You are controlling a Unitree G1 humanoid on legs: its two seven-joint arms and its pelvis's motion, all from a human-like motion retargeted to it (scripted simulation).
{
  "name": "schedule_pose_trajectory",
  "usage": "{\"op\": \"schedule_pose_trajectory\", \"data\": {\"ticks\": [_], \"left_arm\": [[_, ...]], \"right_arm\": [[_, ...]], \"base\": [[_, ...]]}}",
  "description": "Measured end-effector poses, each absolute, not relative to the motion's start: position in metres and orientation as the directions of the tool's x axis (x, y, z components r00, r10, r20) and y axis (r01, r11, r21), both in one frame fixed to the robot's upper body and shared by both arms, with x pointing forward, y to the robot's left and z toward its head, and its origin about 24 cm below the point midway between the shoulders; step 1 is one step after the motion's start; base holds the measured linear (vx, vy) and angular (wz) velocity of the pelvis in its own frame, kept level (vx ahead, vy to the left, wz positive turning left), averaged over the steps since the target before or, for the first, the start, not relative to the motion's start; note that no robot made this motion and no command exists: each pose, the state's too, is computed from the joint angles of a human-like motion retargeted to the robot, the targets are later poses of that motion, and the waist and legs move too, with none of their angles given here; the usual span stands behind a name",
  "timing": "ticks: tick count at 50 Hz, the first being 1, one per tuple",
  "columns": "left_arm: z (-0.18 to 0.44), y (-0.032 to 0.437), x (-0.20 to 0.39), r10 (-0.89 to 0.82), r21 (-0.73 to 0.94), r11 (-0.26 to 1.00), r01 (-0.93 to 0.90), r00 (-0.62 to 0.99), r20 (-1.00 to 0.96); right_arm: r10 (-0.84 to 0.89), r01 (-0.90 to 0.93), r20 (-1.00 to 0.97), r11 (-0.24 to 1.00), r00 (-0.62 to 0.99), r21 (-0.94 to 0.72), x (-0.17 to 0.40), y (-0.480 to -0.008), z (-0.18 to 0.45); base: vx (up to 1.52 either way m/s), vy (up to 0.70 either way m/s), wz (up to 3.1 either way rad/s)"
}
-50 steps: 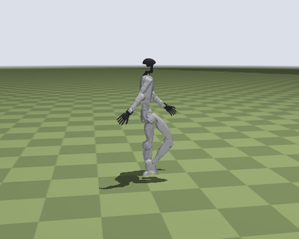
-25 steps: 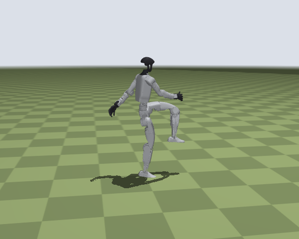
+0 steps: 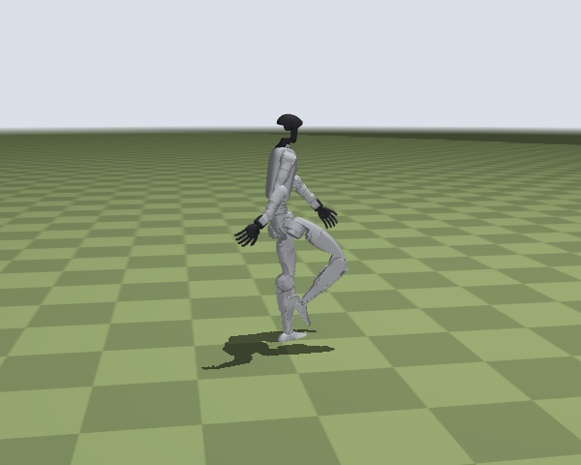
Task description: Upper body actions
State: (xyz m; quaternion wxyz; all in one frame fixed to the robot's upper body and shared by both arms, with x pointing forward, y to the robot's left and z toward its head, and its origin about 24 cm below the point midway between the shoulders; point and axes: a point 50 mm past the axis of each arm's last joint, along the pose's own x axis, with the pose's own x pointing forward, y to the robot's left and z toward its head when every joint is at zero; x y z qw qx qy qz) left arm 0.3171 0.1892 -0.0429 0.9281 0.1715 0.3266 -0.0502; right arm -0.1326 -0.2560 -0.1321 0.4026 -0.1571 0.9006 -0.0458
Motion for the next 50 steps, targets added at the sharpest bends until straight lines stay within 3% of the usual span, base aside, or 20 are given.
{"op": "schedule_pose_trajectory", "data": {"ticks": [2, 5, 10, 13, 16, 20, 22, 26, 28, 30, 33, 36, 39, 42, 46, 50], "left_arm": [[0.0, 0.201, 0.347, 0.114, 0.445, 0.889, 0.108, 0.889, -0.444], [0.033, 0.214, 0.356, 0.207, 0.554, 0.83, -0.057, 0.955, -0.212], [0.025, 0.196, 0.345, 0.149, 0.535, 0.842, -0.07, 0.983, -0.105], [-0.029, 0.194, 0.314, 0.145, 0.479, 0.877, 0.038, 0.929, -0.34], [-0.092, 0.201, 0.255, 0.155, 0.386, 0.913, 0.131, 0.763, -0.627], [-0.167, 0.202, 0.105, 0.178, 0.222, 0.968, 0.117, 0.303, -0.936], [-0.177, 0.205, -0.004, 0.171, 0.169, 0.985, 0.034, -0.09, -0.981], [-0.153, 0.212, -0.114, 0.116, 0.211, 0.968, -0.136, -0.505, -0.855], [-0.14, 0.211, -0.151, 0.05, 0.227, 0.945, -0.234, -0.585, -0.81], [-0.133, 0.204, -0.171, -0.029, 0.205, 0.923, -0.326, -0.59, -0.807], [-0.125, 0.2, -0.189, -0.067, 0.219, 0.895, -0.389, -0.601, -0.796], [-0.115, 0.194, -0.208, -0.075, 0.314, 0.828, -0.464, -0.647, -0.759], [-0.117, 0.189, -0.206, -0.092, 0.378, 0.738, -0.56, -0.637, -0.765], [-0.136, 0.19, -0.17, -0.085, 0.328, 0.705, -0.628, -0.535, -0.841], [-0.155, 0.2, -0.123, -0.036, 0.222, 0.768, -0.6, -0.387, -0.921], [-0.165, 0.211, -0.084, 0.054, 0.212, 0.851, -0.481, -0.322, -0.945]], "right_arm": [[-0.304, -0.146, -0.699, 0.95, -0.648, -0.277, -0.163, -0.25, -0.124], [-0.285, -0.015, -0.678, 0.927, -0.678, -0.374, -0.206, -0.241, -0.107], [-0.247, 0.119, -0.551, 0.83, -0.797, -0.544, -0.243, -0.221, -0.086], [-0.276, 0.11, -0.621, 0.853, -0.733, -0.51, -0.217, -0.217, -0.106], [-0.228, 0.063, -0.735, 0.936, -0.639, -0.345, -0.179, -0.216, -0.128], [-0.15, -0.12, -0.838, 0.988, -0.524, -0.102, -0.112, -0.216, -0.153], [-0.163, -0.299, -0.906, 0.953, -0.39, -0.044, -0.056, -0.213, -0.166], [-0.035, -0.578, -0.999, 0.815, 0.008, -0.033, 0.093, -0.188, -0.169], [0.072, -0.696, -0.962, 0.705, 0.265, -0.139, 0.179, -0.172, -0.144], [0.15, -0.709, -0.82, 0.602, 0.552, -0.367, 0.263, -0.159, -0.094], [0.18, -0.556, -0.574, 0.583, 0.799, -0.592, 0.317, -0.155, -0.038], [0.204, -0.406, -0.366, 0.648, 0.908, -0.644, 0.333, -0.147, -0.012], [0.232, -0.352, -0.27, 0.718, 0.935, -0.601, 0.332, -0.137, -0.006], [0.254, -0.396, -0.32, 0.741, 0.913, -0.542, 0.323, -0.132, -0.018], [0.26, -0.547, -0.581, 0.738, 0.771, -0.395, 0.268, -0.136, -0.081], [0.143, -0.657, -0.884, 0.723, 0.444, -0.213, 0.151, -0.159, -0.154]], "base": [[-0.1, 0.04, 1.14], [0.2, -0.11, 0.03], [0.18, -0.15, -0.61], [0.03, -0.04, -0.83], [0.06, 0.01, -0.65], [0.23, -0.06, -0.24], [0.21, -0.06, -0.29], [-0.36, -0.31, -1.26], [-0.52, -0.3, -1.11], [-0.45, -0.27, -2.05], [-0.12, -0.05, -1.22], [0.2, 0.06, -0.68], [0.1, 0.07, 0.21], [-0.09, 0.01, 0.65], [0.18, 0.16, 0.98], [0.43, 0.24, 0.84]]}}
